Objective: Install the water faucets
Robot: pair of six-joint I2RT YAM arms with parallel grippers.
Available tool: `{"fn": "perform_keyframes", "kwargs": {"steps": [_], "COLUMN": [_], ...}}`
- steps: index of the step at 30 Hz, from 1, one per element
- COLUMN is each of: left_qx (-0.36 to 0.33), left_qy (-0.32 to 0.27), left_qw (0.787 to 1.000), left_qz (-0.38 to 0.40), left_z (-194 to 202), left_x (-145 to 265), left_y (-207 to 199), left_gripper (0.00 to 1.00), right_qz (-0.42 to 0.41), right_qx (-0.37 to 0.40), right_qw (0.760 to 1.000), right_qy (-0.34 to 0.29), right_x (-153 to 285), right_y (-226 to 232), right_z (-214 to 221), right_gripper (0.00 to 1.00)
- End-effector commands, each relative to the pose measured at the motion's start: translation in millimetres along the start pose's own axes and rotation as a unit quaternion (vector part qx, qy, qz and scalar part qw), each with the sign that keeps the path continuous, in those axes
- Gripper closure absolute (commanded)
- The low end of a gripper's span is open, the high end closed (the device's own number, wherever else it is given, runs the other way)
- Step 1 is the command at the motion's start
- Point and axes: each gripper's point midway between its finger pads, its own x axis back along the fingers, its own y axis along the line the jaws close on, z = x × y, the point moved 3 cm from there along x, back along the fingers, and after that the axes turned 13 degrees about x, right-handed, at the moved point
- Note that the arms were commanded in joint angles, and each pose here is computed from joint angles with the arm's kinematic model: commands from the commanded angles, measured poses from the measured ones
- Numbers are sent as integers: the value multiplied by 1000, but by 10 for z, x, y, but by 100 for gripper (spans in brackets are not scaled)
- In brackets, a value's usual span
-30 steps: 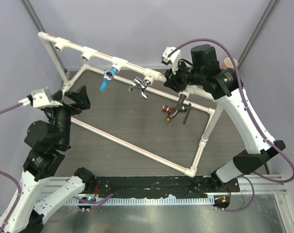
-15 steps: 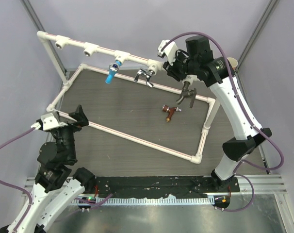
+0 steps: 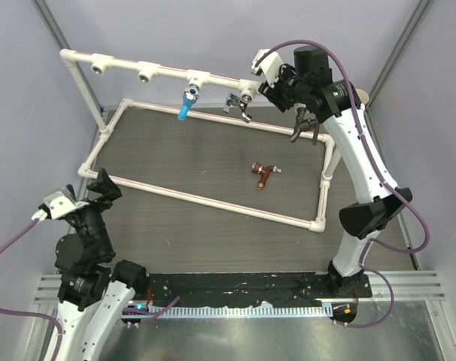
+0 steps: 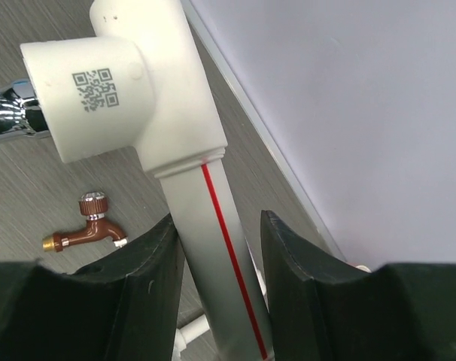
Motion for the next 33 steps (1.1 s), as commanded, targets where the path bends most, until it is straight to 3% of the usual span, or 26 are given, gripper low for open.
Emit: {"fn": "perform_keyframes", "kwargs": {"steps": [1, 2, 5, 8, 13, 20, 27, 29, 30, 32, 33], "left_qx": [33, 34, 34, 38, 39, 40, 53, 62, 63, 67, 74], "left_qy": [-10, -11, -6, -7, -10, -10, -20, -26, -27, -30, -33], "left_qw": [999, 999, 999, 999, 999, 999, 998, 998, 998, 997, 997], "left_qz": [14, 13, 14, 13, 11, 11, 15, 17, 18, 19, 19], "left_z": [-28, -36, -20, -26, -31, -30, -84, -110, -106, -120, -137], "left_x": [3, 2, -8, -6, -5, -5, 25, 44, 47, 61, 69], "left_y": [-43, -44, -54, -49, -38, -37, -34, -26, -26, -17, -18], "left_gripper": [0, 0, 0, 0, 0, 0, 0, 0, 0, 0, 0], "right_qz": [104, 100, 94, 99, 99, 106, 213, 250, 291, 321, 370], "right_qx": [-103, -112, -124, -137, -149, -171, -214, -245, -257, -282, -298], "right_qw": [988, 988, 988, 984, 977, 968, 929, 913, 895, 880, 856], "right_qy": [42, 29, -20, -61, -120, -147, -216, -208, -220, -207, -202], "right_x": [-59, -36, 137, 301, 525, 771, 1556, 1699, 1992, 2108, 2401], "right_y": [-271, -254, -227, -223, -154, -12, -95, -76, -119, -60, -77], "right_z": [245, 199, 28, -108, -264, -265, -352, -228, -211, -59, 43], "right_gripper": [66, 54, 39, 32, 29, 25, 18, 17, 17, 17, 17]}}
